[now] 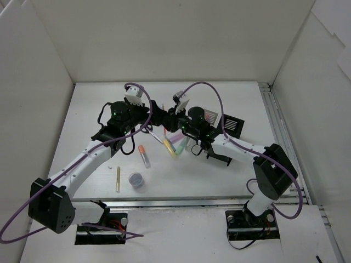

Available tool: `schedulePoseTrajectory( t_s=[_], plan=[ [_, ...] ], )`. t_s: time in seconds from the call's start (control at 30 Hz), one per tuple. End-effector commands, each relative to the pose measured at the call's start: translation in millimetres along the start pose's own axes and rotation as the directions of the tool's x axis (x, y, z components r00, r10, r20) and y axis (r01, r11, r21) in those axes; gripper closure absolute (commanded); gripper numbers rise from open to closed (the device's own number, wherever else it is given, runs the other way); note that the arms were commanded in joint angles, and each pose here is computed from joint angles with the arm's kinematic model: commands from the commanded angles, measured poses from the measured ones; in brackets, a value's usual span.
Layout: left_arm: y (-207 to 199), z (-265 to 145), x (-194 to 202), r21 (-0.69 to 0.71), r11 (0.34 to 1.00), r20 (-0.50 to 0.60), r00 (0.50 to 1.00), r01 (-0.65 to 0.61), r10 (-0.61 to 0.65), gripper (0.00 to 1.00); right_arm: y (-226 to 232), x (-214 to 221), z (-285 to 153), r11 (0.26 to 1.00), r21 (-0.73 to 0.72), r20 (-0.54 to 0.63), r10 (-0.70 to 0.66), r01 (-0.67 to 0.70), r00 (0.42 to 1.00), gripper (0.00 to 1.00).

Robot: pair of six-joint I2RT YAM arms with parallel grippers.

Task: Sort the stationery into containers
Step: Place the pen in the storage box.

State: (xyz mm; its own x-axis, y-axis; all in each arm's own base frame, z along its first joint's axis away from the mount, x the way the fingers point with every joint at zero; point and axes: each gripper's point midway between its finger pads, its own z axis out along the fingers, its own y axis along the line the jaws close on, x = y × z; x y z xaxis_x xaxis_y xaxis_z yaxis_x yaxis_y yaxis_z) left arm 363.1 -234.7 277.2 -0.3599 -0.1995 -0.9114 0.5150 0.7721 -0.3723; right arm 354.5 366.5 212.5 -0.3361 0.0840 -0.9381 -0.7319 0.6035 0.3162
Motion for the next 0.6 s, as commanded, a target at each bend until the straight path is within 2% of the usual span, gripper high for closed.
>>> schedulePoseTrajectory(
  t_s=[0.0, 0.13, 0.2, 0.23, 0.37, 0.57],
  plan=[
    [-33.0, -18.8, -42.6, 0.074, 0.996, 0.101, 0.994, -0.041, 0.034, 0.0, -11.5, -80.3, -24.8, 0.993, 0.1, 0.239, -0.09, 0.068, 0.967, 1.0],
    [0.5, -45.7, -52.2, -0.15, 0.988, 0.123, 0.991, -0.026, 0.045, 0.01, -61.1, -94.3, -52.9, 0.972, 0.227, 0.266, -0.125, 0.065, 0.956, 1.0],
    [14.6, -55.4, -51.6, -0.221, 0.975, 0.133, 0.99, -0.01, 0.04, 0.01, -88.1, -106.7, -69.1, 0.944, 0.317, 0.278, -0.186, 0.093, 0.942, 1.0],
    [31.1, -66.7, -46.9, -0.306, 0.952, 0.126, 0.992, 0.019, 0.021, 0.01, -99.0, -106.9, -74.2, 0.931, 0.35, 0.27, -0.209, 0.106, 0.94, 1.0],
    [66.4, -85.3, -25.2, -0.439, 0.894, 0.098, 0.994, 0.088, -0.049, 0.01, -151.5, -114.7, -93.9, 0.849, 0.502, 0.222, -0.31, 0.164, 0.925, 1.0],
    [116.3, -105.8, 14.3, -0.618, 0.765, 0.065, 0.981, 0.182, -0.18, 0.01, -184.6, -105.4, -91.9, 0.811, 0.532, 0.14, -0.367, 0.243, 0.92, 1.0]
  ],
)
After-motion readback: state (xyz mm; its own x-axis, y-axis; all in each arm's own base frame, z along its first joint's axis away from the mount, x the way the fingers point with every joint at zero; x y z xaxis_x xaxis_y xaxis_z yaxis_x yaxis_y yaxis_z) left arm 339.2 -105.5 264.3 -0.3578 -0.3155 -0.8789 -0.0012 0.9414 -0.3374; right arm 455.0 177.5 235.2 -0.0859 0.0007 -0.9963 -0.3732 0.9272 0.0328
